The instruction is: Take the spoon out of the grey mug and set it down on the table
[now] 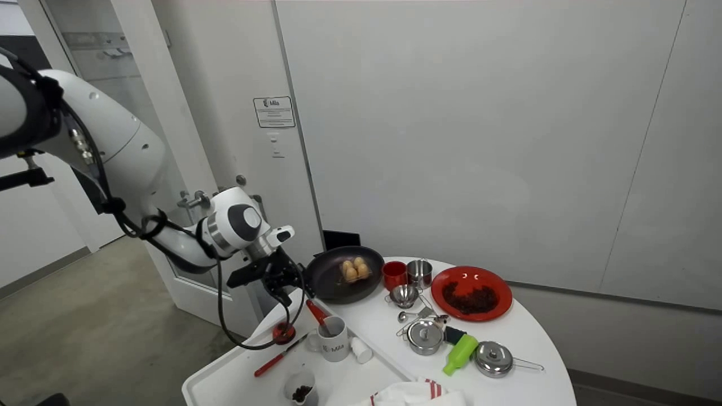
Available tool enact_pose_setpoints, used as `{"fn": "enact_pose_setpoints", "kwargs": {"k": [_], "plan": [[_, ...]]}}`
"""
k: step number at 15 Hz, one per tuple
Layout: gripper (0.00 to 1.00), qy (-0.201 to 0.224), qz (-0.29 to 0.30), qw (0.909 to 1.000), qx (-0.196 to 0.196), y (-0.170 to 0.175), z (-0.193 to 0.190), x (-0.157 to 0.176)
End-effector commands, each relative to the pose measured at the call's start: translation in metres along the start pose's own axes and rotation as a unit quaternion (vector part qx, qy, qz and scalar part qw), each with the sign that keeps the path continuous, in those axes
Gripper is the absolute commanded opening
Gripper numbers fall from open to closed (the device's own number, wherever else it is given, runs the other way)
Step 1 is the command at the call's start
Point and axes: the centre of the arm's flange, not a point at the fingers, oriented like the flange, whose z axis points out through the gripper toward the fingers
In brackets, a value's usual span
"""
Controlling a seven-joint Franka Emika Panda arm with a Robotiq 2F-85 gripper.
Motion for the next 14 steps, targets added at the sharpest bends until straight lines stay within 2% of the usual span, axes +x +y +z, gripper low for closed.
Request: {"fn": "enact_pose_setpoints", "kwargs": {"k": [1, 5, 10, 11, 12, 14], "plan": [[1.00, 0.004, 0.006, 0.9999, -0.007, 0.000, 0.023, 0.047], [1.00, -0.004, 0.012, 0.9998, -0.013, -0.002, 0.037, 0.071], [1.00, -0.042, 0.011, 0.9989, -0.014, -0.006, 0.055, 0.075], [0.75, -0.049, 0.012, 0.9986, -0.014, -0.006, 0.057, 0.075], [0.72, -0.054, 0.013, 0.9984, -0.014, -0.006, 0.059, 0.075], [0.58, -0.059, 0.017, 0.9980, -0.015, -0.005, 0.060, 0.076]]}}
